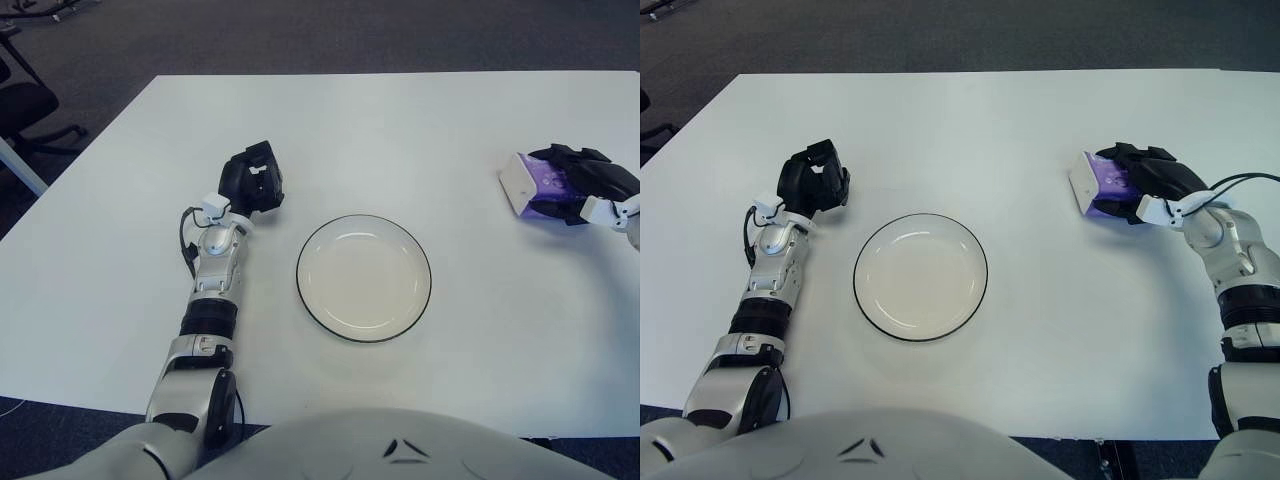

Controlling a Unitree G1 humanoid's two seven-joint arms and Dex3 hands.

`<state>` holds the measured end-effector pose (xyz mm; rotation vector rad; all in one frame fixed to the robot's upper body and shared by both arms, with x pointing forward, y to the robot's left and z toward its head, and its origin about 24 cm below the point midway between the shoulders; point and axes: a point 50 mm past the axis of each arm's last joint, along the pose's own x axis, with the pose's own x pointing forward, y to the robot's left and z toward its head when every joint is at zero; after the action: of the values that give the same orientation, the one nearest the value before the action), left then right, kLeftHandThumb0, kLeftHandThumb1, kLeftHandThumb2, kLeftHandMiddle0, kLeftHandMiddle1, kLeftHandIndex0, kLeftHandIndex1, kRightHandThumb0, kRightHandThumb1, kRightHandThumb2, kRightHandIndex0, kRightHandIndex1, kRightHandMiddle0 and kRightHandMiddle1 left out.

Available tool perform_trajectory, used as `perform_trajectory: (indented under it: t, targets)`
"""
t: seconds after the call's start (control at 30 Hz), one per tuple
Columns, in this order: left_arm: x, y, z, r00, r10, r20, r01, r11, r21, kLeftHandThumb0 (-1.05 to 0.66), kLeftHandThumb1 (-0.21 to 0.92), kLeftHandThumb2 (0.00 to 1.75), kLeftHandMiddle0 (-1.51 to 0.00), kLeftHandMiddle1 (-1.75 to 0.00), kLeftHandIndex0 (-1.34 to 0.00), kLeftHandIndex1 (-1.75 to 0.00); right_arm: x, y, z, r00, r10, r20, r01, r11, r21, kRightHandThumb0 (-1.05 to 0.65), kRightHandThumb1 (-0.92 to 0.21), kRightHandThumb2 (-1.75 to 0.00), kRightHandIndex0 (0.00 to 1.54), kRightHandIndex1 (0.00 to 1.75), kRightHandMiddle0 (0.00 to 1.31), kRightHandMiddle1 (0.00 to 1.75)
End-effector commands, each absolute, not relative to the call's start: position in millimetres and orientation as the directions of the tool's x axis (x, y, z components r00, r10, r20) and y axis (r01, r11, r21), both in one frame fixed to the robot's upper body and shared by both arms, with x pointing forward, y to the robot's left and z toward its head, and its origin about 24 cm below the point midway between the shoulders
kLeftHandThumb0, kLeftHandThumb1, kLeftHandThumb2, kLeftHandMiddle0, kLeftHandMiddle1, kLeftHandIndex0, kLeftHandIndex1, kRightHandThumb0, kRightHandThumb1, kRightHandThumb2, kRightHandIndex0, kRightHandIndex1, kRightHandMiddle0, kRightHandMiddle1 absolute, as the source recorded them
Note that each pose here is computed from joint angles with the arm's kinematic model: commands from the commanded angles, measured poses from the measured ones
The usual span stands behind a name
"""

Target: Put the tissue paper into the plate.

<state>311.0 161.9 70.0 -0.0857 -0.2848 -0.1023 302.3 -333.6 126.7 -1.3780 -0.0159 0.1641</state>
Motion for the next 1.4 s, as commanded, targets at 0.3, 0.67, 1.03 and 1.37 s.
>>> perform_trajectory:
  t: [0.3, 0.67, 1.03, 1.37]
  targets:
    - [272, 166, 2, 0.998, -0.042, 0.043, 0.048, 0.987, -0.151, -0.40, 0.57, 1.14, -1.38, -1.75, -1.10, -1.75, 298, -335, 102, 0.997, 0.050, 0.055, 0.046, 0.162, -0.986, 0.00, -0.18, -1.37, 0.79, 1.42, 0.57, 1.75]
    - [273, 167, 2, 0.998, -0.041, 0.040, 0.046, 0.987, -0.153, -0.39, 0.58, 1.13, -1.38, -1.75, -1.10, -1.75, 318, -315, 131, 0.970, -0.018, 0.241, 0.235, 0.313, -0.920, 0.00, -0.13, -1.46, 0.84, 1.51, 0.54, 1.75]
    - [274, 168, 1, 0.999, -0.040, 0.036, 0.045, 0.987, -0.151, -0.40, 0.59, 1.13, -1.38, -1.75, -1.09, -1.75, 323, -281, 152, 0.941, -0.041, 0.336, 0.301, 0.559, -0.773, 0.00, -0.07, -1.55, 0.86, 1.58, 0.56, 1.75]
    - [273, 164, 0, 0.998, -0.045, 0.033, 0.049, 0.987, -0.151, -0.40, 0.60, 1.12, -1.38, -1.75, -1.08, -1.75, 324, -236, 181, 0.925, 0.047, 0.377, 0.238, 0.703, -0.670, 0.00, -0.05, -1.59, 0.85, 1.64, 0.58, 1.75]
